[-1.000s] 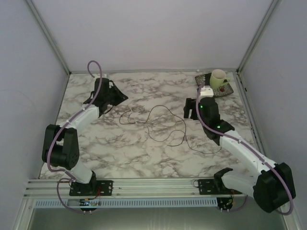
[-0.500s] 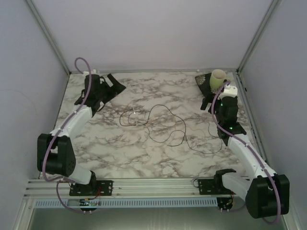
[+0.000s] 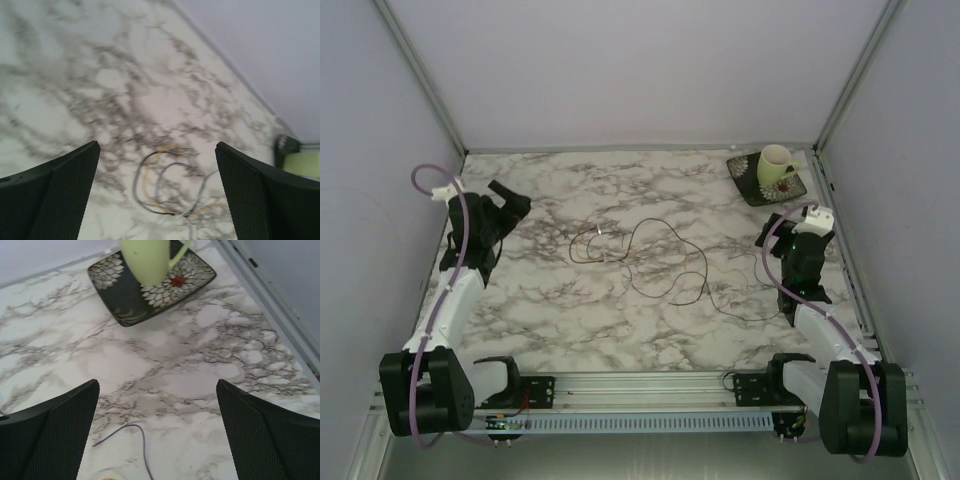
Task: Zip-tie the wires
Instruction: Reset both arms
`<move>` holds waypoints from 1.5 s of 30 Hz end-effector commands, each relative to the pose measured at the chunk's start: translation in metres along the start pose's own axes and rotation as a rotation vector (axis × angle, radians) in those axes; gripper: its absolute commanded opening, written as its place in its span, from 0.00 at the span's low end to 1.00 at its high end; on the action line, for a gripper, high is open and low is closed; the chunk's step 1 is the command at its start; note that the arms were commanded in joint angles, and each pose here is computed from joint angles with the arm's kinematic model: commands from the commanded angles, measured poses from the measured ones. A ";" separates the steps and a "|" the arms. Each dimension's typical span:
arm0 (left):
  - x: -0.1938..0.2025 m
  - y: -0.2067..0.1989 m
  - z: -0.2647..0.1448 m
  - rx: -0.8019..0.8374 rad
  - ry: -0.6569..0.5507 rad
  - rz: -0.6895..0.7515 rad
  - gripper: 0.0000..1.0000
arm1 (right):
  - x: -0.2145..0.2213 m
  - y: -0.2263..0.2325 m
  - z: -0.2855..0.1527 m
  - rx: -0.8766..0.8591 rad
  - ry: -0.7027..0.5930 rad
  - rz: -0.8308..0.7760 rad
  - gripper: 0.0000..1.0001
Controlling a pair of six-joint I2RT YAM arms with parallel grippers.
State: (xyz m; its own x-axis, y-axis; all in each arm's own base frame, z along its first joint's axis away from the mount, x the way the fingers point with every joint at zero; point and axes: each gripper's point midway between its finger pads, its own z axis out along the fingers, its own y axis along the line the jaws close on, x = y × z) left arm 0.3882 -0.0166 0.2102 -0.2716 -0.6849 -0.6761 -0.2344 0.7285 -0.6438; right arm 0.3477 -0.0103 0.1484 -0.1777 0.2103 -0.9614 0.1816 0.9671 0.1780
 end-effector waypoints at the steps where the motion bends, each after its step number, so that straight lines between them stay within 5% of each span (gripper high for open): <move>1: -0.004 0.042 -0.010 -0.113 -0.119 0.043 1.00 | -0.024 -0.017 0.007 0.048 -0.152 -0.010 0.99; 11: -0.012 0.099 -0.051 -0.228 -0.416 0.162 1.00 | 0.005 -0.044 0.016 0.086 -0.161 -0.074 0.99; 23: -0.004 0.116 -0.046 -0.265 -0.399 0.347 1.00 | 0.016 -0.029 0.004 -0.007 -0.334 -0.160 0.99; 45: 0.041 0.114 -0.011 -0.032 -0.453 0.494 1.00 | 0.024 -0.032 0.023 0.020 -0.251 -0.161 0.99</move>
State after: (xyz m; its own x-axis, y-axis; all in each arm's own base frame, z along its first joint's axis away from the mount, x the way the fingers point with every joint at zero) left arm 0.3354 0.0456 0.0716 -0.1021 -0.2488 -0.9632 -0.2995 0.9310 -0.2088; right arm 0.3554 -0.0423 0.1025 -0.0043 0.0139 -0.9999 0.2016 0.9794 0.0127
